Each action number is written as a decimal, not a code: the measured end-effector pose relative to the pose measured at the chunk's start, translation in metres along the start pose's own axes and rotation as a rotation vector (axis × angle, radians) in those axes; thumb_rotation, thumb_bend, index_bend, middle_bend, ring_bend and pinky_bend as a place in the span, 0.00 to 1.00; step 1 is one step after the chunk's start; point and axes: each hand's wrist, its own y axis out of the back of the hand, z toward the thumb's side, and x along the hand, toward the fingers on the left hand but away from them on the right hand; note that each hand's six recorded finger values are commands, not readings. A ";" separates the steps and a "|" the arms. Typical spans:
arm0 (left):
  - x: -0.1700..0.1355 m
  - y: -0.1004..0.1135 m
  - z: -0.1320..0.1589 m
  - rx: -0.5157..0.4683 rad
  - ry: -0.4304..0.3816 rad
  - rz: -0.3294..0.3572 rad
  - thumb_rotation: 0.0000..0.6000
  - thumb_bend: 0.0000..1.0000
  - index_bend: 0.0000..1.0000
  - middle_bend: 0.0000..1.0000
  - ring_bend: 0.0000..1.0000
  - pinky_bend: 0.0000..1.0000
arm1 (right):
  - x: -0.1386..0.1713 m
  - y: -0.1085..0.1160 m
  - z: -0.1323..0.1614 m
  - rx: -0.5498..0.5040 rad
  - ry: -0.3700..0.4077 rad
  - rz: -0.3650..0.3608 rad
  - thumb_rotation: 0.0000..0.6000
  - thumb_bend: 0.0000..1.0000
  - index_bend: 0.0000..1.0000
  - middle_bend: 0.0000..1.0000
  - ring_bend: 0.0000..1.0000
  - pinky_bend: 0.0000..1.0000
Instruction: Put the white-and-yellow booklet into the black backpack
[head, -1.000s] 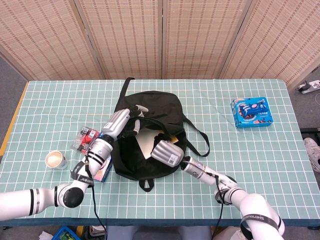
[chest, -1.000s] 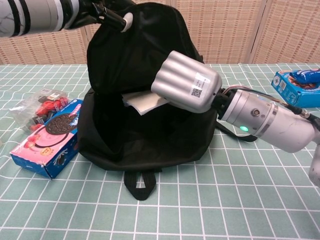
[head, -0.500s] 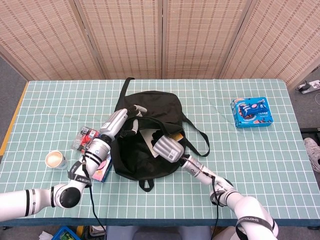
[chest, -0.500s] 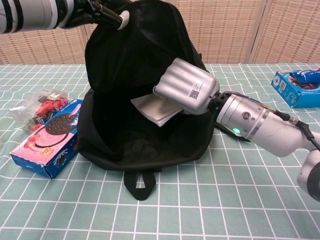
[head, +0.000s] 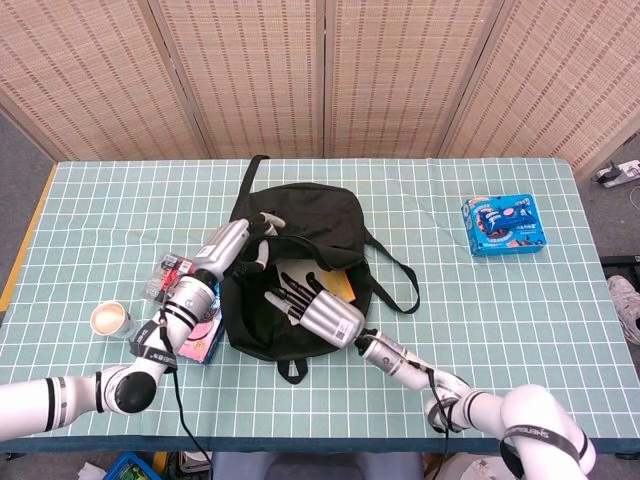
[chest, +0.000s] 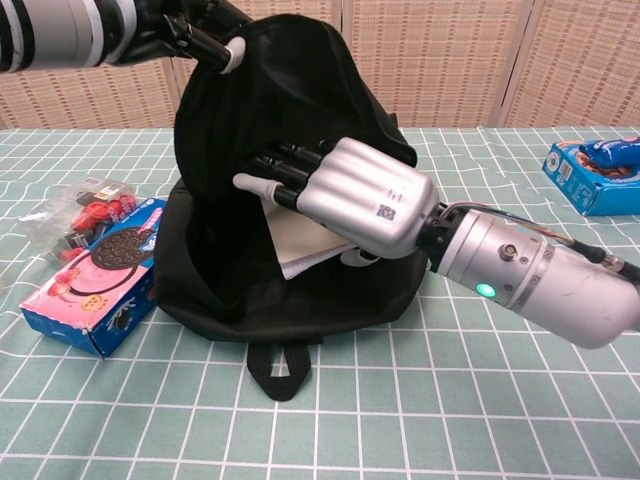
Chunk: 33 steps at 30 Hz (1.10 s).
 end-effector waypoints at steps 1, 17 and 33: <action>0.000 0.000 -0.001 0.005 0.003 0.000 1.00 0.71 0.63 0.25 0.17 0.11 | 0.002 0.003 0.001 -0.010 0.008 0.001 1.00 0.00 0.00 0.00 0.02 0.28; -0.006 -0.002 -0.015 0.084 0.028 -0.005 1.00 0.71 0.62 0.25 0.16 0.11 | 0.030 0.031 -0.010 0.003 0.044 -0.021 1.00 0.00 0.00 0.00 0.02 0.28; 0.033 -0.002 -0.032 0.224 0.119 0.085 1.00 0.53 0.47 0.22 0.16 0.11 | 0.104 0.084 -0.085 0.052 -0.141 -0.106 1.00 0.00 0.00 0.00 0.02 0.28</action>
